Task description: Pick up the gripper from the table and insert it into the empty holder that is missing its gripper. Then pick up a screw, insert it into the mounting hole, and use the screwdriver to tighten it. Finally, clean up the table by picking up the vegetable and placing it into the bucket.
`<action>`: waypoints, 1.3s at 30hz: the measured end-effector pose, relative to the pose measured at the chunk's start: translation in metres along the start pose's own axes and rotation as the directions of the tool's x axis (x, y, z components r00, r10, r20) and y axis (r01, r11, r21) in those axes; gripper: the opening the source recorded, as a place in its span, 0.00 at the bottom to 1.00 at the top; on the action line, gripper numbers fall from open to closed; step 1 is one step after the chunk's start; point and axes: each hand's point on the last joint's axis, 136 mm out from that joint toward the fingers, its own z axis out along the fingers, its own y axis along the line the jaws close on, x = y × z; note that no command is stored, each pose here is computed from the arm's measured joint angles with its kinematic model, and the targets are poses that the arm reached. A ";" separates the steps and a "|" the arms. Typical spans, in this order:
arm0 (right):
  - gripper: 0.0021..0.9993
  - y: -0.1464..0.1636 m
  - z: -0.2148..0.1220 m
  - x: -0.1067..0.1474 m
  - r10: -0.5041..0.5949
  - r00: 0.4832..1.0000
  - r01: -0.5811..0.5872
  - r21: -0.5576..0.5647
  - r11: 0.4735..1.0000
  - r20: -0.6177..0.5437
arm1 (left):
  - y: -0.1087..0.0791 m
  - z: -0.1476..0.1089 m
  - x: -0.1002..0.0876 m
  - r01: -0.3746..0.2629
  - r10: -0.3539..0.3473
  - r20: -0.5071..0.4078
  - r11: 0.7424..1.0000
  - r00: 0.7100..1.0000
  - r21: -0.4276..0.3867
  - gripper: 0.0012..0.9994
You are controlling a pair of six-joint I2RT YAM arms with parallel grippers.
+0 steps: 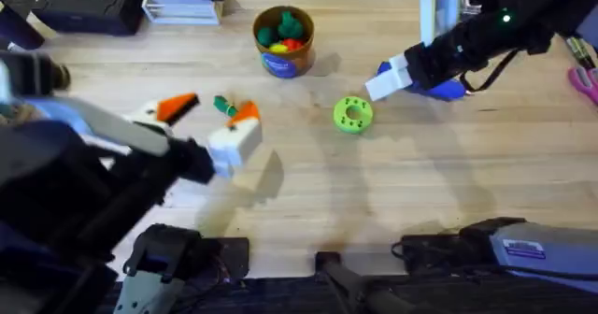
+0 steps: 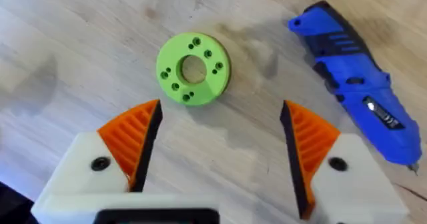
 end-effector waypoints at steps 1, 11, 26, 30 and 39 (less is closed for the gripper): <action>0.99 0.000 0.000 -0.001 0.000 1.000 0.000 -0.002 1.000 0.004 | 0.007 0.002 -0.006 0.012 -0.012 -0.006 0.999 1.000 -0.049 0.99; 0.99 0.001 0.000 -0.008 -0.008 0.999 0.008 -0.007 1.000 0.034 | 0.050 0.060 0.012 0.153 -0.244 -0.271 0.937 0.931 -0.315 0.99; 0.99 0.001 0.000 -0.009 -0.008 0.999 0.008 -0.010 1.000 0.036 | 0.074 0.123 0.041 0.225 -0.414 -0.433 0.878 0.801 -0.423 0.99; 0.99 0.001 0.000 -0.009 -0.008 0.999 0.009 -0.010 1.000 0.037 | 0.088 0.129 0.061 0.282 -0.524 -0.428 0.812 0.736 -0.510 0.99; 0.99 0.000 0.000 -0.014 -0.013 0.998 0.013 -0.006 1.000 0.056 | 0.111 0.133 0.085 0.312 -0.652 -0.355 0.681 0.670 -0.662 0.99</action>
